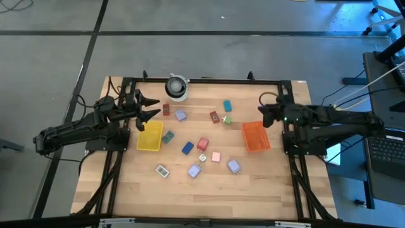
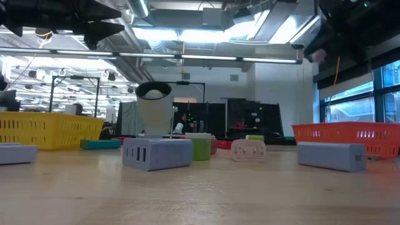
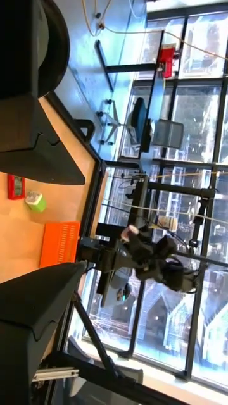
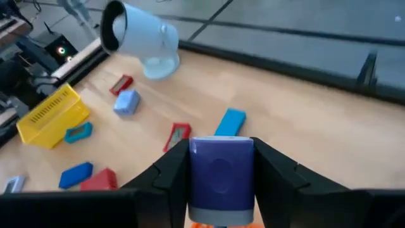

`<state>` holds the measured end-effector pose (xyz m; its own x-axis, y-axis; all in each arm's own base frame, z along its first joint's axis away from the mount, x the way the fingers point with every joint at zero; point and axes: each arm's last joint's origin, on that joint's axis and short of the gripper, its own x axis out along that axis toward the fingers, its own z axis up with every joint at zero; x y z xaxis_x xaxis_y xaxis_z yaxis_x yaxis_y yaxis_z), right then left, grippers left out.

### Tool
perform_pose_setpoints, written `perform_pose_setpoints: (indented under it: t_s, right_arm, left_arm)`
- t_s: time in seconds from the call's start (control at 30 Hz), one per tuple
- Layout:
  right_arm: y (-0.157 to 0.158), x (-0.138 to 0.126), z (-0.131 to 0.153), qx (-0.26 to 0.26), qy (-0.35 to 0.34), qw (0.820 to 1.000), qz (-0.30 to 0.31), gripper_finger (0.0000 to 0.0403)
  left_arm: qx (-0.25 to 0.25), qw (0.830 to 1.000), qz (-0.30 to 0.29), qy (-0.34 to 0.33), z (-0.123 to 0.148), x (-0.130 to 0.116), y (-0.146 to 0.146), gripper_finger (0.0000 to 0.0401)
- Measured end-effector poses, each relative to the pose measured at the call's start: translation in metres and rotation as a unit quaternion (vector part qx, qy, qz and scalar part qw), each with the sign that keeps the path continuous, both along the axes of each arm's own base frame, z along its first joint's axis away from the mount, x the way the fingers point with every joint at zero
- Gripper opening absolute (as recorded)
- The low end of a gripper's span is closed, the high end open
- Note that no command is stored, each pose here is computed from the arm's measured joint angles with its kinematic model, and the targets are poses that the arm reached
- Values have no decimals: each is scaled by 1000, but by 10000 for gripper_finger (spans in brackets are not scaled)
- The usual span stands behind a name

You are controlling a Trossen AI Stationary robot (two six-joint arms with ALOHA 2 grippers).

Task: Pick & Place Office items
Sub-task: Put the purple charger adapter into the orange basket

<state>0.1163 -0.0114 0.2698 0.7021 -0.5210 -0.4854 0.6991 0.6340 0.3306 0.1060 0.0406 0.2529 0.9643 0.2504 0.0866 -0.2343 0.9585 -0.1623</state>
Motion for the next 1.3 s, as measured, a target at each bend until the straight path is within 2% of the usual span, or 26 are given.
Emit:
perform_pose_setpoints:
  t_s: [0.17, 0.33, 0.7, 0.9, 1.17, 1.3]
  right_arm:
    - [11, 4, -25, 36, 1, 999, 10, 136]
    - [24, 15, -36, 67, 10, 997, 30, 136]
    - [39, 46, -74, 118, 118, 986, 6, 136]
    - [38, 58, -93, 148, 173, 974, -14, 136]
    - [26, 74, -92, 164, 212, 963, -13, 136]
    - [18, 74, -98, 173, 260, 949, -27, 137]
  left_arm:
    - [3, 1000, -8, 4, -1, 0, 0, 210]
    - [3, 1000, -28, 6, -1, 1, -1, 210]
    - [-31, 999, -28, 23, -6, 6, 1, 210]
    - [-40, 998, -27, 31, -8, 9, 2, 210]
    - [-47, 998, -28, 32, -8, 10, 3, 210]
    - [-51, 998, -28, 31, -8, 10, 3, 210]
